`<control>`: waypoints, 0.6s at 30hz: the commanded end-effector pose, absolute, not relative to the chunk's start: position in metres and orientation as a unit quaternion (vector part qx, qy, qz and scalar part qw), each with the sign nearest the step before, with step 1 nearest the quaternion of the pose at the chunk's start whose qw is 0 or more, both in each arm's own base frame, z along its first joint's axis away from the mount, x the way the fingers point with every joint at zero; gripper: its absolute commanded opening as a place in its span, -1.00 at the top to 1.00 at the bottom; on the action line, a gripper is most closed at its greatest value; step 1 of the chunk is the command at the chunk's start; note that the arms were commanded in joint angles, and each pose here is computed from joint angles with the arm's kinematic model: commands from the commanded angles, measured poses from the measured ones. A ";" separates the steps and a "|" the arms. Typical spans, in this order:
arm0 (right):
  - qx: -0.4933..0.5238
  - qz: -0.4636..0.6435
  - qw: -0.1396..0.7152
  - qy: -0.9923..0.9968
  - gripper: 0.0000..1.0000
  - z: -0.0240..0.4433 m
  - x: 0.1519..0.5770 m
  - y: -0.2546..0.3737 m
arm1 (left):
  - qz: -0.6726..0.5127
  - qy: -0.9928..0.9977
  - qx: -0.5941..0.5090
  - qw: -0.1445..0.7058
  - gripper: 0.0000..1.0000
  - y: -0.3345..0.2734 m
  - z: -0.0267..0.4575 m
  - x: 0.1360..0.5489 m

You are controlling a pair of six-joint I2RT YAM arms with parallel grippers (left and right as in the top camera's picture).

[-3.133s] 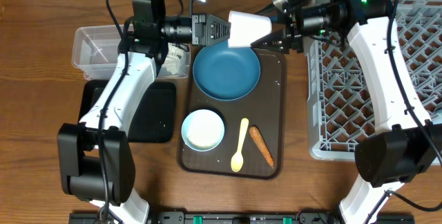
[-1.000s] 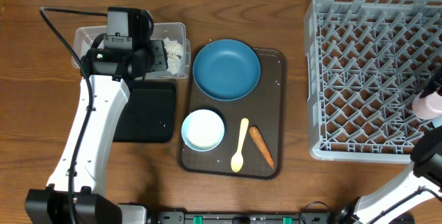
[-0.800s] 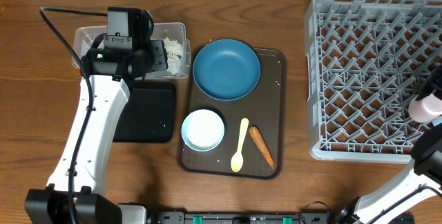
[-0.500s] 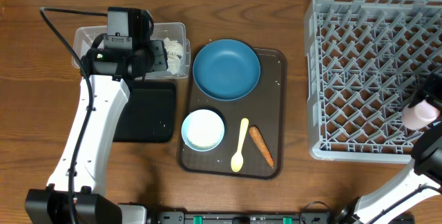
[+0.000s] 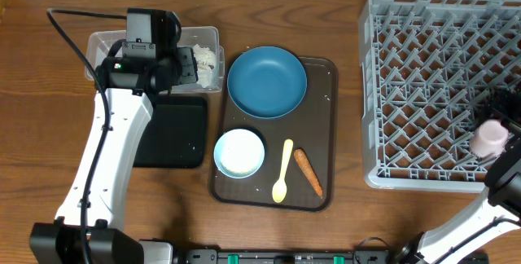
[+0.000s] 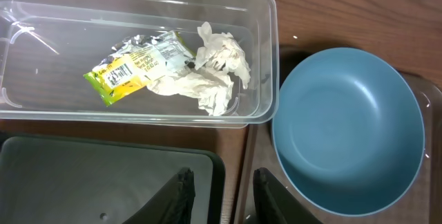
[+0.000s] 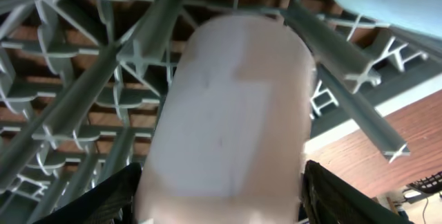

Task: Sort waste into correct bins and load items into the dishwasher rack
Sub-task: 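Carry the pink cup with the right gripper into the dish rack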

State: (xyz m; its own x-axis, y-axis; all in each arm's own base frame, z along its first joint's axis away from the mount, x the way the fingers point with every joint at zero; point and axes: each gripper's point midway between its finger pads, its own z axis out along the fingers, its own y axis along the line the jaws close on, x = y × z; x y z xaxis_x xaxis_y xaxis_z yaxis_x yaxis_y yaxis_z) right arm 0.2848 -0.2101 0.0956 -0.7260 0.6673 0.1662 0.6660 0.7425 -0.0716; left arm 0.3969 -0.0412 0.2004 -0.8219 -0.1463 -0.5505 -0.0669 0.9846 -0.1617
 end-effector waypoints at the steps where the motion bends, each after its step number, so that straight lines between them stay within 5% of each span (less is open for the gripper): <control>1: -0.366 -0.002 0.086 -0.927 -0.43 0.103 0.288 -0.211 | -0.059 0.952 -0.050 0.298 0.38 -0.038 0.203 0.398; 10: -0.363 -0.006 0.057 -0.930 -0.43 0.137 0.299 -0.214 | -0.059 0.951 -0.050 0.298 0.37 -0.038 0.204 0.398; 18: -0.267 -0.117 0.011 -0.956 -0.40 0.148 0.335 -0.167 | -0.059 0.952 -0.050 0.298 0.36 -0.038 0.203 0.398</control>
State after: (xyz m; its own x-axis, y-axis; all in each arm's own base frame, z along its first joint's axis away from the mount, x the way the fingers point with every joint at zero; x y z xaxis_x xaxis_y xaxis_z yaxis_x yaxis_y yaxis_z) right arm 0.3156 -0.1893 0.1421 -0.8031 0.5853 0.1113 0.5953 0.7960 0.1098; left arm 0.3969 -0.0412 0.2006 -0.8215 -0.1463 -0.5511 -0.0668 0.9846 -0.1618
